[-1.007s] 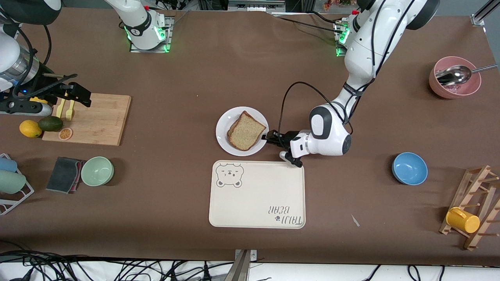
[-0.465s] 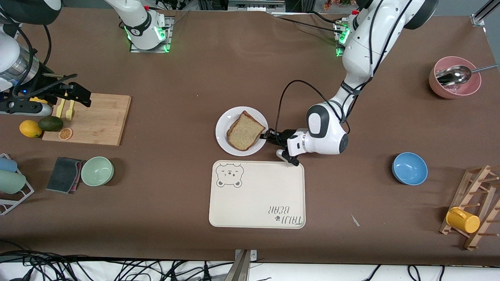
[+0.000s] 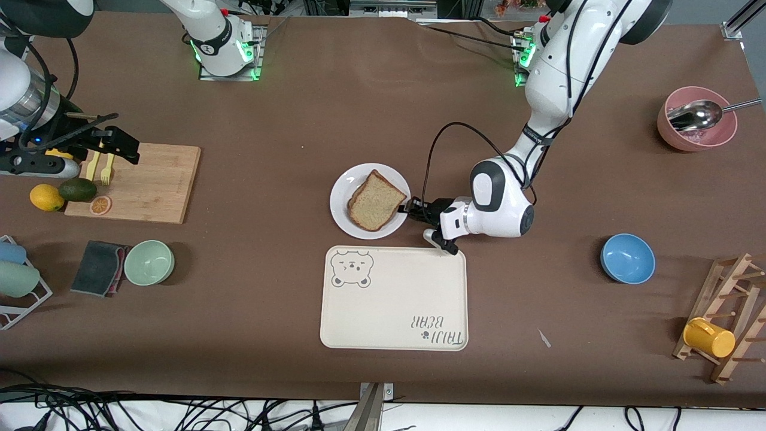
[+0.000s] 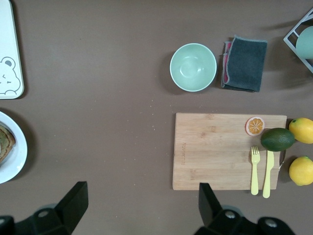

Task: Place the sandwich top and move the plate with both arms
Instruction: 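Slide the white plate with the left gripper onto the bear tray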

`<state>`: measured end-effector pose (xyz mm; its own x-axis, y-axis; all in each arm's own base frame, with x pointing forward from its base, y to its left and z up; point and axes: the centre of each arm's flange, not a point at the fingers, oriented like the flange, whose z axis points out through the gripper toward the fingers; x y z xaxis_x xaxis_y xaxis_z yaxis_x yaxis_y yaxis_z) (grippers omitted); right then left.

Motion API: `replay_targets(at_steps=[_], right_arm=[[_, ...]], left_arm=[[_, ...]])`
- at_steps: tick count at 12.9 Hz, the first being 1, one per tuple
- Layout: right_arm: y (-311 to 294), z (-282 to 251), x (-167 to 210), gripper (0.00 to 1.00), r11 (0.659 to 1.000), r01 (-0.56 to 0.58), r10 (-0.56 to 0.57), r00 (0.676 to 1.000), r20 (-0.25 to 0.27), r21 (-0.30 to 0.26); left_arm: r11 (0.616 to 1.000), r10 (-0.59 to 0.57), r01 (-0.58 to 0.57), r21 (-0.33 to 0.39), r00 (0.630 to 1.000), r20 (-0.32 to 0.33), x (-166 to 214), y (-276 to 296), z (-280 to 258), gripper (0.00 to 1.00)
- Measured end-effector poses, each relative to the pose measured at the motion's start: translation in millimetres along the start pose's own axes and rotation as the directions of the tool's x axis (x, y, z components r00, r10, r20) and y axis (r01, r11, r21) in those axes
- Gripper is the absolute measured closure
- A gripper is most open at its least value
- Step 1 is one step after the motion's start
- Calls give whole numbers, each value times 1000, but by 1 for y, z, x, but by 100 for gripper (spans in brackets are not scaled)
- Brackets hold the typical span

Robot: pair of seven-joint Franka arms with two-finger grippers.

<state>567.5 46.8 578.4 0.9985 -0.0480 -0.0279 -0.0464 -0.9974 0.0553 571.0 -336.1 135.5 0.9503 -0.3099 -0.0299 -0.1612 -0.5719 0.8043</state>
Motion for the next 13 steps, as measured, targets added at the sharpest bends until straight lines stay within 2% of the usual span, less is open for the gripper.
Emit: replay_targets(at_steps=[2,6,10,13], right_arm=[[0,0,0,0,1000,1,-1,1000,0,0],[0,0,0,0,1000,1,-1,1000,0,0],[0,0,0,0,1000,1,-1,1000,0,0],[-1,0,0,0,1000,0,0,1000,1,7]], left_arm=[[1000,3,-3,-9,1000,-7,4,2,-11,95],[997,-7,6,-77,1000,-18,14,-3,-62,95],[995,1,-11,-99,995,-98,35,-2,-122,95],[992,-37,16,-123,986,-163,55,3,-146,95]])
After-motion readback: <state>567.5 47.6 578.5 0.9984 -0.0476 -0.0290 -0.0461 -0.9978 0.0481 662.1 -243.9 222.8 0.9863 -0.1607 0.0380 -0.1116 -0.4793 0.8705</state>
